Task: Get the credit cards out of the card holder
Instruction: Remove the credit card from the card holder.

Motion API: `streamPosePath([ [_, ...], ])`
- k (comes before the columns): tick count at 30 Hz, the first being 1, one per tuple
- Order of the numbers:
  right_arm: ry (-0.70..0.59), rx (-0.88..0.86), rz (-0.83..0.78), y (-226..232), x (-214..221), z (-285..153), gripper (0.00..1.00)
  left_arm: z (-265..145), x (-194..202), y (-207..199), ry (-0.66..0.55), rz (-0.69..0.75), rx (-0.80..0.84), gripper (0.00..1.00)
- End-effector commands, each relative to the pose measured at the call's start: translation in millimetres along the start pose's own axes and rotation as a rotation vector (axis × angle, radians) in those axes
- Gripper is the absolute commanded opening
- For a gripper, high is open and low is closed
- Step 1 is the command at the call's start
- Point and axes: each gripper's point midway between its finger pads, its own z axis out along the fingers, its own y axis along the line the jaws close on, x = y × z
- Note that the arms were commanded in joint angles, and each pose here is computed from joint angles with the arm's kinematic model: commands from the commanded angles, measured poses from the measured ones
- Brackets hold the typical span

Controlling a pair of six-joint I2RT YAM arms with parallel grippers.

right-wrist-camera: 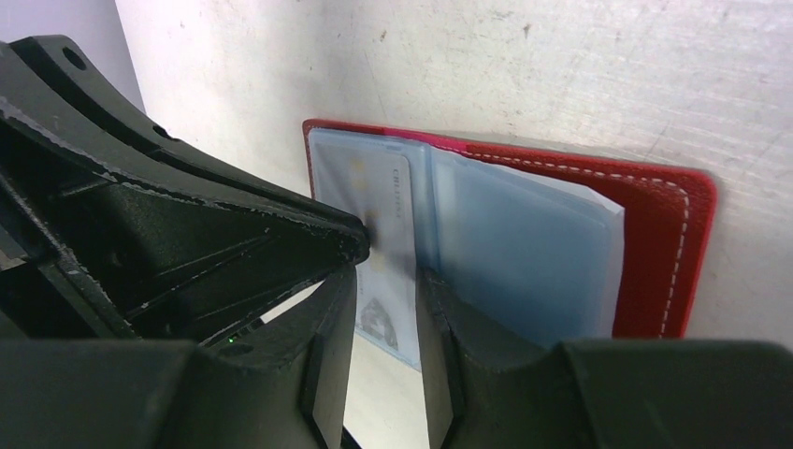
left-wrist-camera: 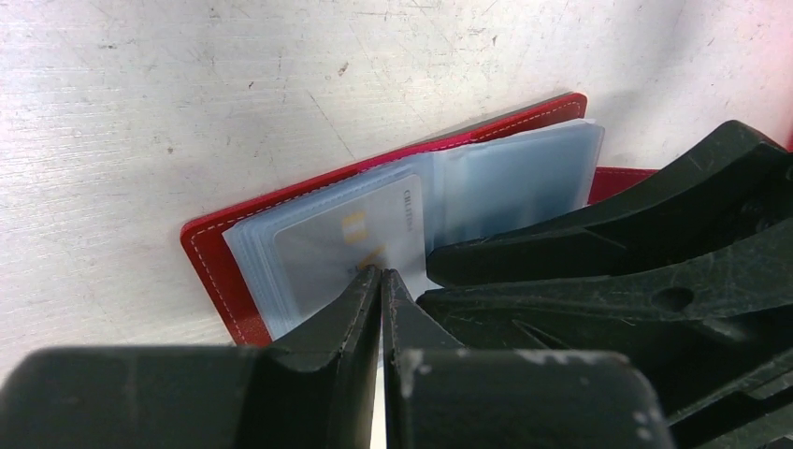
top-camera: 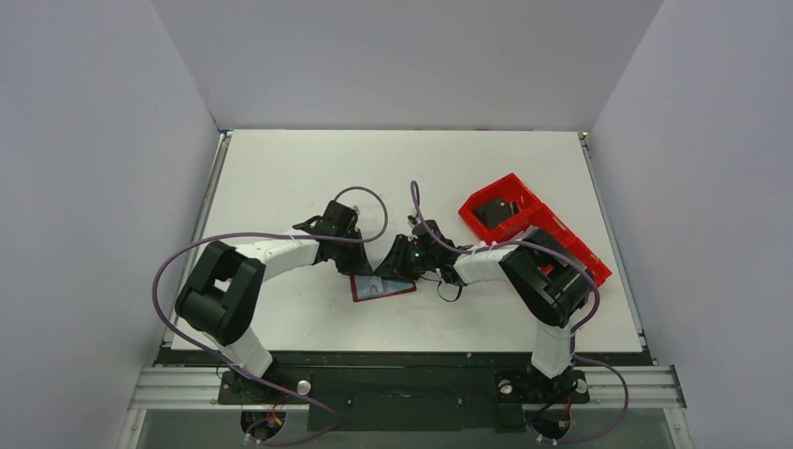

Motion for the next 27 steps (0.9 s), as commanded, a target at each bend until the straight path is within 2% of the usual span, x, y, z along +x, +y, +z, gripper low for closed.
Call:
streamPosePath([
  [1, -0.011, -0.033, 0.014, -2.0, -2.7, 2.1, 0.27, -2.3, -0.2, 8.2, -0.004, 0.01, -0.053, 0.03],
  [11, -0.011, -0.02, 0.023, -10.0, -1.9, 1.2, 0.27, -37.9, -10.5, 17.9, -0.072, 0.034, -0.102, 0.11],
  [27, -0.008, -0.019, 0.025, -12.4, -0.5, 1.8, 0.27, -18.2, -1.5, 19.1, -0.023, 0.037, -0.092, 0.11],
])
